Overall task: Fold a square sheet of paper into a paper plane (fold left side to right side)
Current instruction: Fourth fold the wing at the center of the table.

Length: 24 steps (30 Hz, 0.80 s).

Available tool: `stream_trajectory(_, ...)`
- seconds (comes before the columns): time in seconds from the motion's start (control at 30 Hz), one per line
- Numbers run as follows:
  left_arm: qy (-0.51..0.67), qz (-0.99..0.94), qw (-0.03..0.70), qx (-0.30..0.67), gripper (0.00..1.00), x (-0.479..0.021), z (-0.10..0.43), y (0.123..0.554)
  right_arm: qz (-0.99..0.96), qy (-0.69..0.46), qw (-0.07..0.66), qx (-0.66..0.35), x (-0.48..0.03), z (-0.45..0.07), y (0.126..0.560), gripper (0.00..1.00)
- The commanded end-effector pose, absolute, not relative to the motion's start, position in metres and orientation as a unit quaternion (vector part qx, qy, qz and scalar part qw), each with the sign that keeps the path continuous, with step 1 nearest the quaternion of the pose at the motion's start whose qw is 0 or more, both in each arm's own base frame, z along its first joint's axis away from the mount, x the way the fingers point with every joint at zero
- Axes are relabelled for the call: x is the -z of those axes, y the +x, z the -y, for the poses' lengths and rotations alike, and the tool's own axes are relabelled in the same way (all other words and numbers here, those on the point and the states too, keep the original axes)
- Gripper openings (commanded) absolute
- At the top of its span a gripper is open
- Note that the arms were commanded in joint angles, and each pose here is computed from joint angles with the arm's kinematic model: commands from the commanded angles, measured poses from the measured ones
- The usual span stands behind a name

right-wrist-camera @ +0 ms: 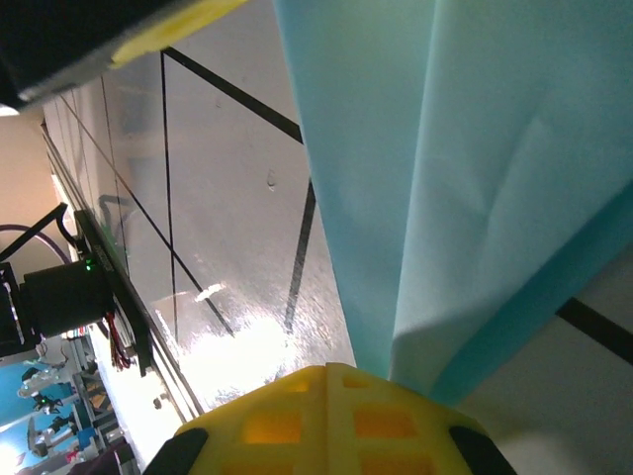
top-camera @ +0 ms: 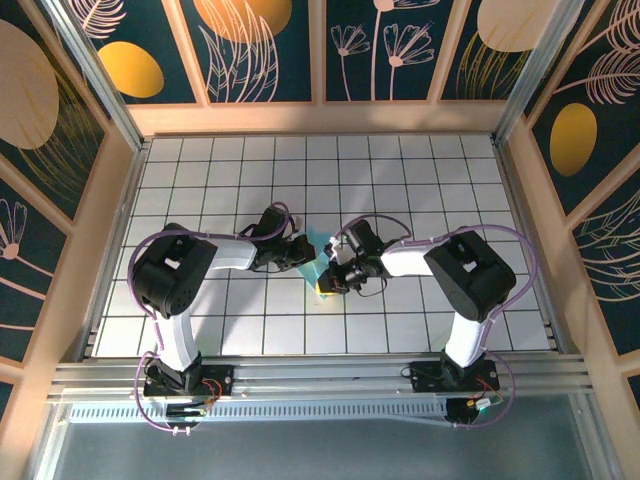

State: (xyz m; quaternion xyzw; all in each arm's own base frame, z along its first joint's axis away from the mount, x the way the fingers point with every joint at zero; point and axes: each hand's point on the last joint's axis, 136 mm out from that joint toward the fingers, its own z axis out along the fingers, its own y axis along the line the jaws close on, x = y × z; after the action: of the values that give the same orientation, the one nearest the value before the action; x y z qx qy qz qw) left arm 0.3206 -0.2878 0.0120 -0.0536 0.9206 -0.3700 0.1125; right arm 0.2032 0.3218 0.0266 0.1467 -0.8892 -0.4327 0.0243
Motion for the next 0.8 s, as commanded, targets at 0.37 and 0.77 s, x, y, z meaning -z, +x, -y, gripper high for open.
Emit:
stream_trajectory(0.37, -0.078, -0.948, 0.085, 0.297, 0.00, 0.0279, 0.2598, 0.3041, 0.899, 0.146, 0.038, 0.411, -0.0140, -0.3145, 0.1938, 0.00)
stream_trajectory(0.77, -0.078, -0.948, 0.084, 0.296, 0.00, 0.0293, 0.2595, 0.3037, 0.899, 0.149, 0.046, 0.409, -0.0117, -0.3130, 0.1883, 0.00)
